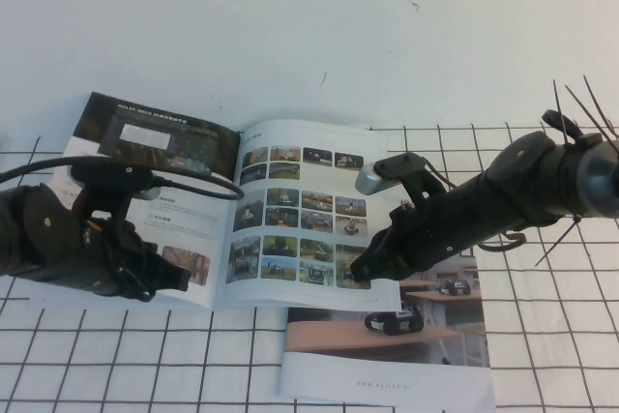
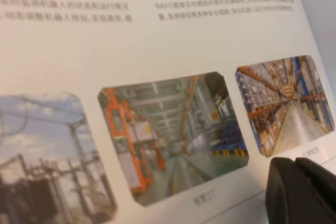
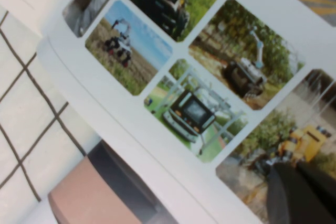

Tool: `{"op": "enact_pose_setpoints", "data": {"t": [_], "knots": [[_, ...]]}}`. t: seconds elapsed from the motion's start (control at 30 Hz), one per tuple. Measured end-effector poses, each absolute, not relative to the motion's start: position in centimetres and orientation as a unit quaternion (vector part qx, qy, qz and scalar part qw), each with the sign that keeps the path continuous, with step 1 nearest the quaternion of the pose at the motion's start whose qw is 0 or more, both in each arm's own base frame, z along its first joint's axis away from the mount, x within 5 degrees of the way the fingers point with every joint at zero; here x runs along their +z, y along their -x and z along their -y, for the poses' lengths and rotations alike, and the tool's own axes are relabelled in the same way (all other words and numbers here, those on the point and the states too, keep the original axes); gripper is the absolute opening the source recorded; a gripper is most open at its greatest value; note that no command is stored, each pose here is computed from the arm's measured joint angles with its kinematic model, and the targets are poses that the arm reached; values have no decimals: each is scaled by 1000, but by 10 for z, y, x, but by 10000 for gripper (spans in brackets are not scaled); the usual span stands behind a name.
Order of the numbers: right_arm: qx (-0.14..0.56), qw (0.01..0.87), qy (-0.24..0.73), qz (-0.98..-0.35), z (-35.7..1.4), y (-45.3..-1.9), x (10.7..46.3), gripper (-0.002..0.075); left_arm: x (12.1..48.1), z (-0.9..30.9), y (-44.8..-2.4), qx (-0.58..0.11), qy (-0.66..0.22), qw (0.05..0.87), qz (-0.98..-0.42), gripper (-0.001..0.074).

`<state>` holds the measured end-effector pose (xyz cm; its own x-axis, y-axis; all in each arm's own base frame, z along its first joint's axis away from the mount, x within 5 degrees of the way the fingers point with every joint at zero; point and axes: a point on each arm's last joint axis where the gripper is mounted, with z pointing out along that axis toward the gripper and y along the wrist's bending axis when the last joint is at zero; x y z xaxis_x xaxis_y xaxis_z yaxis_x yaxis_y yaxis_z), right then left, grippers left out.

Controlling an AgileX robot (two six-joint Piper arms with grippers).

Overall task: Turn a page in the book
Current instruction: Open the closed book

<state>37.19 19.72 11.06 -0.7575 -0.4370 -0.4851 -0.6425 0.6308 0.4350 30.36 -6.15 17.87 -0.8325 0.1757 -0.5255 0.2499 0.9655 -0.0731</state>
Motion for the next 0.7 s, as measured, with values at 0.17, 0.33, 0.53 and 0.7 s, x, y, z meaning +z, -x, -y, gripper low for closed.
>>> {"op": "enact_pose_setpoints", "data": {"t": [0.17,0.33,0.53,0.7], "knots": [[303,169,304,-887,-197,-372,111,4,178,60,-302,-71,-94,257,-959,-2],[301,172,308,-886,-197,-372,113,3,177,60,-300,-70,-94,245,-962,-2],[287,185,327,-881,-194,-370,127,3,214,59,-288,-77,-100,289,-949,-2],[284,223,322,-875,-192,-368,163,3,271,55,-260,-84,-111,367,-920,-2]]}}
